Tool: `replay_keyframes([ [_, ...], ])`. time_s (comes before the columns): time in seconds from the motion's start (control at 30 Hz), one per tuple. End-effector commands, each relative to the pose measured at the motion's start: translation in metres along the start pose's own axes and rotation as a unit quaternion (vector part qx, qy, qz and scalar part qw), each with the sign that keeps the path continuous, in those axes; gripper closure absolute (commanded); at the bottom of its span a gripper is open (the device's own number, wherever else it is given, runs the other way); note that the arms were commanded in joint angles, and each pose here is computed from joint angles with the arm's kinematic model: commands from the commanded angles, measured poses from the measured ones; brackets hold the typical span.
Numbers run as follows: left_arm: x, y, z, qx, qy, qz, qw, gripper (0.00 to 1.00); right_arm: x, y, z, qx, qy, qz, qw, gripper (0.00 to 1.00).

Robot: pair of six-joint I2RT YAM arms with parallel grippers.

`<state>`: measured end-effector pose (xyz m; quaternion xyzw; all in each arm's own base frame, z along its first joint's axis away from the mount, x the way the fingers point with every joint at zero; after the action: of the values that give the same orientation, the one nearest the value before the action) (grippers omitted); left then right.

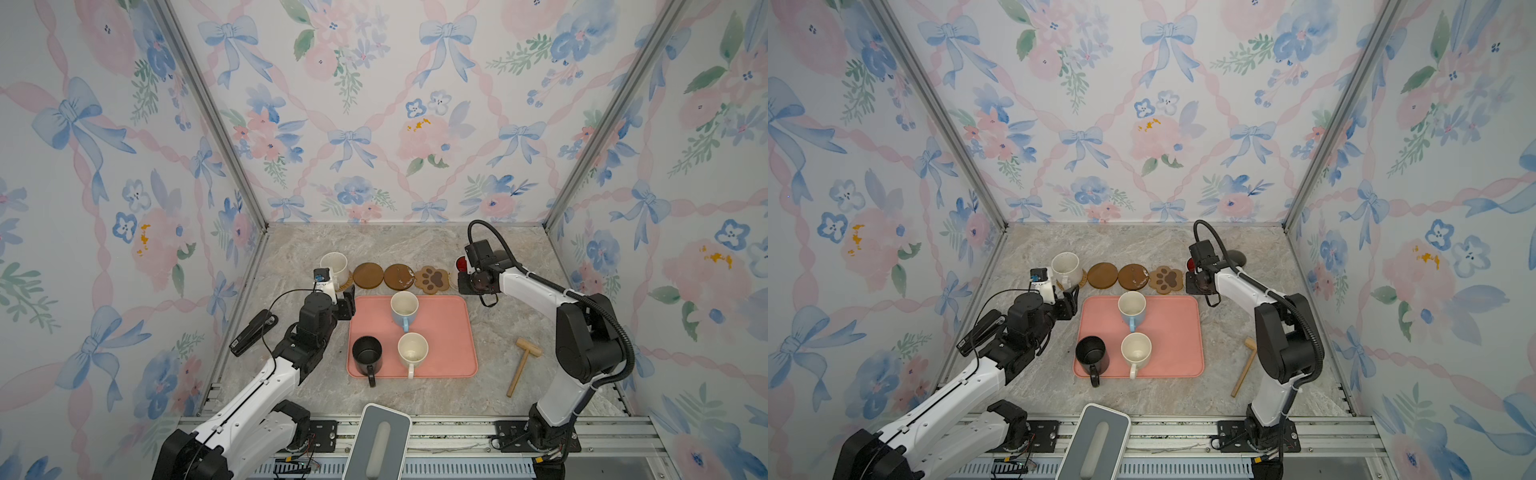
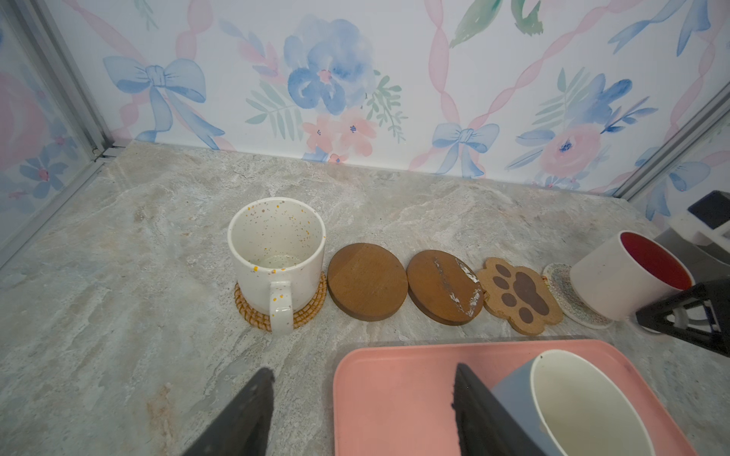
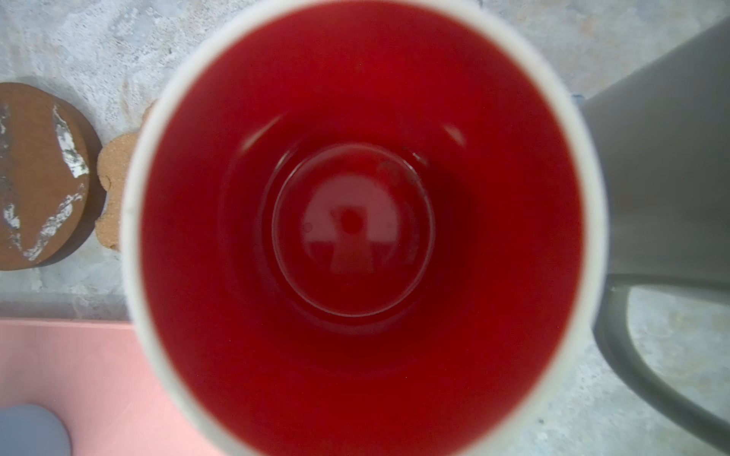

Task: Place cups on coasters
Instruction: Place the cup on the coaster.

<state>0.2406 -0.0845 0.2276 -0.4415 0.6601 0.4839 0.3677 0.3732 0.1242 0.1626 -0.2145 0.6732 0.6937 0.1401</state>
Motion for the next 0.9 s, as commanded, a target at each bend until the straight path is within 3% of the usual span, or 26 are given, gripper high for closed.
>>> replay_keyframes([
  [0.0, -0.009, 0.001, -0.003, -0.003, 0.004, -0.011, 1.000, 0.32, -0.028, 0.009, -0.001, 0.006, 0.001, -0.054, 0.999, 1.00],
  [0.87, -0.008, 0.003, -0.003, -0.008, -0.004, -0.007, 1.000, 0.32, -0.022, -0.019, -0.003, 0.032, 0.005, -0.028, 0.999, 1.00],
])
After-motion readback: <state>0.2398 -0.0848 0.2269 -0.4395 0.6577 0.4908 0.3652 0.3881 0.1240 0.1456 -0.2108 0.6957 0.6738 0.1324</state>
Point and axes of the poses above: each gripper's point midway between its finger pads, its own y axis back along the fingers, its own z axis along the line the jaws close on, x = y × z, the point moved 9 cm from there along y, back along the fingers, and after that the axes turned 5 degrees about y, right-handed, at the moved point
